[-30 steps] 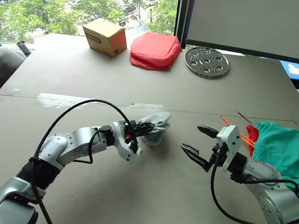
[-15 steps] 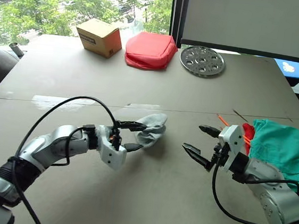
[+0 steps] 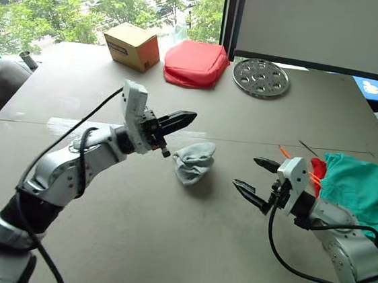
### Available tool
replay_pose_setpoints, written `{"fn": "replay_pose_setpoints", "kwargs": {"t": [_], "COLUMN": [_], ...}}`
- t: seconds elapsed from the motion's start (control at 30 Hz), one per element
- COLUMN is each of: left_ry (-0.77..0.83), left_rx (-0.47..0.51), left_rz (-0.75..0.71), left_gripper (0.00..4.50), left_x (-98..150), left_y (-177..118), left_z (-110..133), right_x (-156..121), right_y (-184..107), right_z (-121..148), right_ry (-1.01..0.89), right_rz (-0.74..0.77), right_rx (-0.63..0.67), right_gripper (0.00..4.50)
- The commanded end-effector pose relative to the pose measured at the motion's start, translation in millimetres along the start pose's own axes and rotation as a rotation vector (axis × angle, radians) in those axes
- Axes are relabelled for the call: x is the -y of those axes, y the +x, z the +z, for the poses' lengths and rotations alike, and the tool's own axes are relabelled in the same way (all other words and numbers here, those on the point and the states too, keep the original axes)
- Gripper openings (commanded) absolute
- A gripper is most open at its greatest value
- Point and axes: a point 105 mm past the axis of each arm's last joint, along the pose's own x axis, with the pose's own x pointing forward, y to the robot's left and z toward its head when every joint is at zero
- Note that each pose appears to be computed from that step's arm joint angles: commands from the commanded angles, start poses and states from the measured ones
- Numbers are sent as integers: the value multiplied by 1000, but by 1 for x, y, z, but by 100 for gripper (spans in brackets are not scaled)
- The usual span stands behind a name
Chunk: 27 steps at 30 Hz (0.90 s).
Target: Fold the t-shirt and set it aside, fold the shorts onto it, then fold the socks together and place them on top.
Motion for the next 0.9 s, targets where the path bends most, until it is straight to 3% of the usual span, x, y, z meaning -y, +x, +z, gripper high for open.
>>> {"fn": "replay_pose_setpoints", "kwargs": {"t": [0.03, 0.13, 0.27, 0.33, 0.47, 0.53, 0.63, 0.77, 0.9], "left_ry": [16, 27, 50, 69, 89, 56, 32, 0, 41], "left_rx": [-79, -178, -410, -463, -429, -288, -110, -78, -116], "left_rz": [59, 49, 76, 81, 67, 115, 139, 144, 152], "left_gripper": [8, 8, 8, 8, 8, 8, 8, 194, 378], "left_x": [-11, -10, -16, -19, -17, -21, -18, -4, 17], "left_y": [12, 11, -10, -20, -21, -16, -31, -68, -108], "left_z": [-30, -69, -137, -152, -148, -118, -70, -45, -35], "right_x": [-4, -7, -13, -16, -18, -23, -22, -19, -20], "right_y": [-2, -3, -1, 0, 7, 13, 29, 56, 83], "right_z": [13, 14, 14, 14, 8, 9, 8, 18, 33], "right_ry": [-36, -39, -40, -39, 1, 24, 35, 127, 219], "right_rz": [-9, -16, -11, -1, 33, 86, 117, 143, 205], "right_rx": [41, 40, 34, 31, -12, -11, -20, 12, 31], "right_gripper": [450, 450, 450, 450, 450, 450, 450, 450, 450]}}
